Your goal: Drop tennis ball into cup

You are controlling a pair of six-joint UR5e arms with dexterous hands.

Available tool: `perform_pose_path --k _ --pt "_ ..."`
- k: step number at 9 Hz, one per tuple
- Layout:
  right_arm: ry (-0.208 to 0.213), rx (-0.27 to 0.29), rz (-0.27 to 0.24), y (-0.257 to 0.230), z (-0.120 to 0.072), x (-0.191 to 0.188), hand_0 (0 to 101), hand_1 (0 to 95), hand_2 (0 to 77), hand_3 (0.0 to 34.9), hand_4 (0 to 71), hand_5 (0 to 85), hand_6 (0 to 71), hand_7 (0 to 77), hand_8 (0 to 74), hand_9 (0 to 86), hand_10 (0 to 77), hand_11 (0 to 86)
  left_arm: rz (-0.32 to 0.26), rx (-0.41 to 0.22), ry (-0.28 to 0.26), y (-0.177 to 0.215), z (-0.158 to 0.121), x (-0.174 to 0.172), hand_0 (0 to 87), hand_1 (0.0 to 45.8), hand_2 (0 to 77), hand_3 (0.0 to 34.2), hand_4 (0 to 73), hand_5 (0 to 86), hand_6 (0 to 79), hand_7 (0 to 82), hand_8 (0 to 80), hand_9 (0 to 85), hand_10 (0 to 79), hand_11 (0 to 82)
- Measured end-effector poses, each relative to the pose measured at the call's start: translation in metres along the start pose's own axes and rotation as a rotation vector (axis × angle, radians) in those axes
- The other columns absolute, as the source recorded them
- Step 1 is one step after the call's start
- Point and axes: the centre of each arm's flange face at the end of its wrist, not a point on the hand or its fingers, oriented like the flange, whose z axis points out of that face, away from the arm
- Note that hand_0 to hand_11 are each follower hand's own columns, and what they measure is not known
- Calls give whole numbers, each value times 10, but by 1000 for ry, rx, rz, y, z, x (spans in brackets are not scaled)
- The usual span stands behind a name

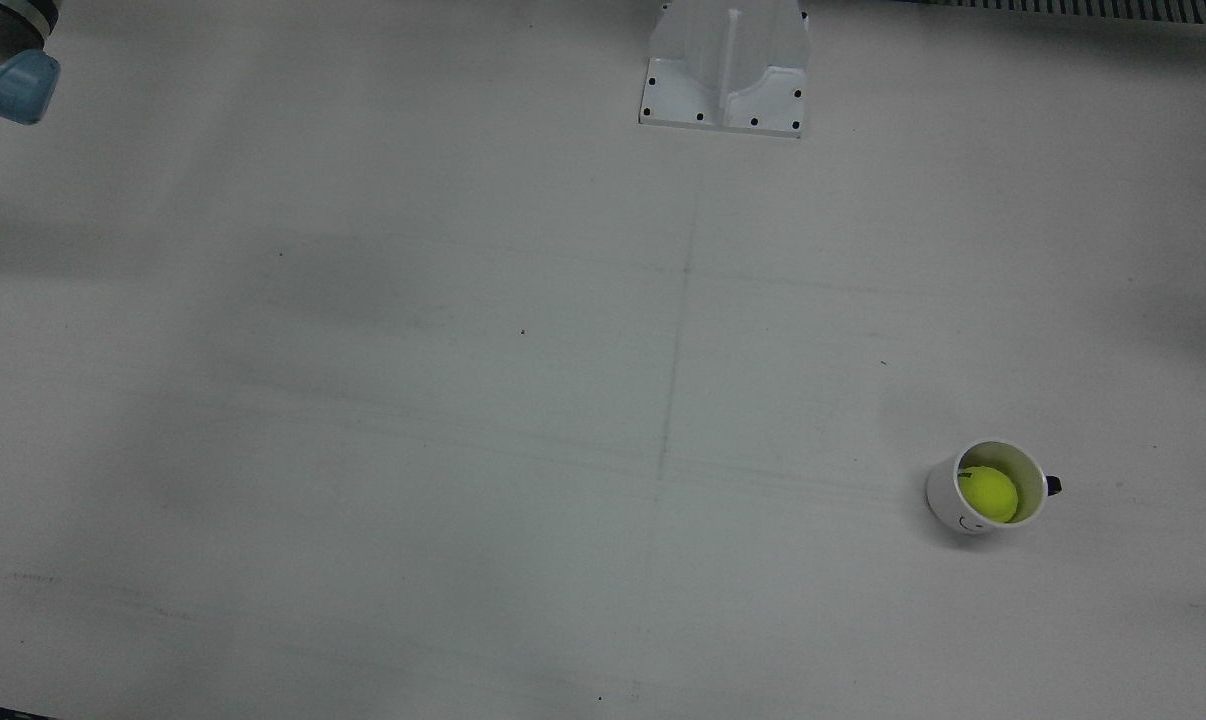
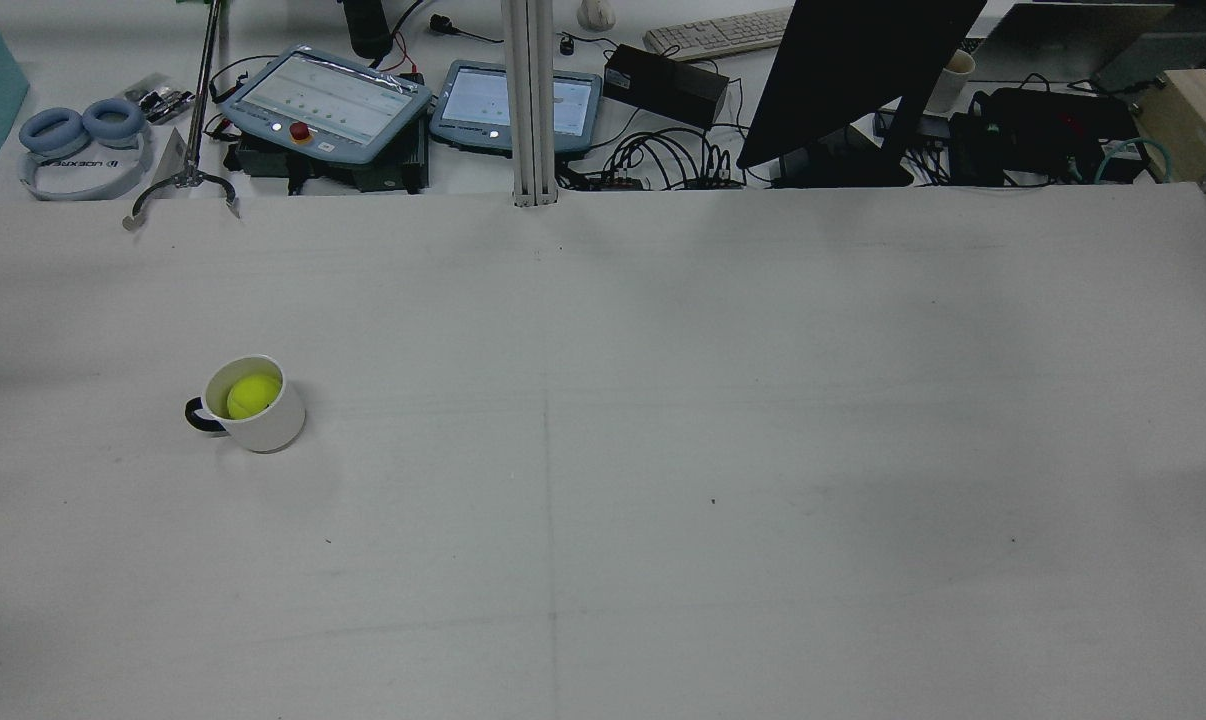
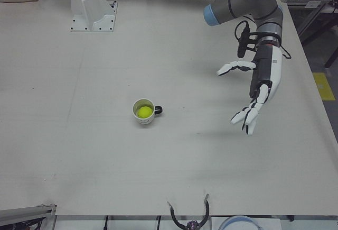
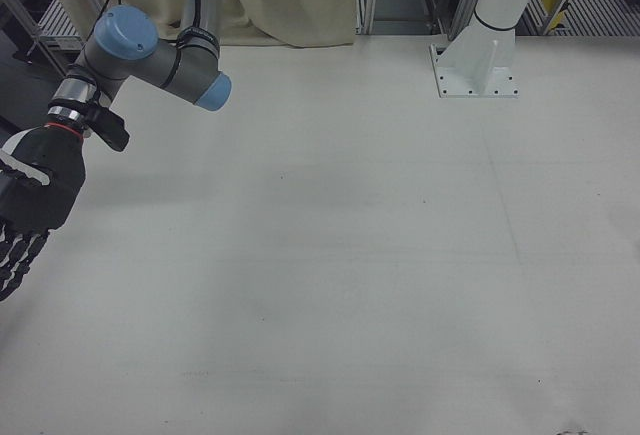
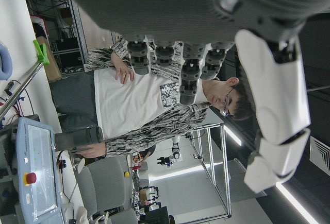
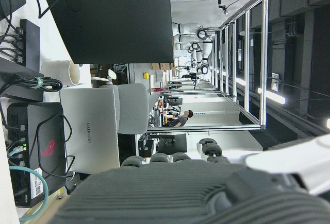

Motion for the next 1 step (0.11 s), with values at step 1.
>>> perform_pose_path --k 1 --pt "0 0 0 0 0 0 0 5 5 0 0 0 0 5 0 0 0 5 4 5 6 -4 -7 6 463 245 251 0 164 125 431 109 131 82 87 142"
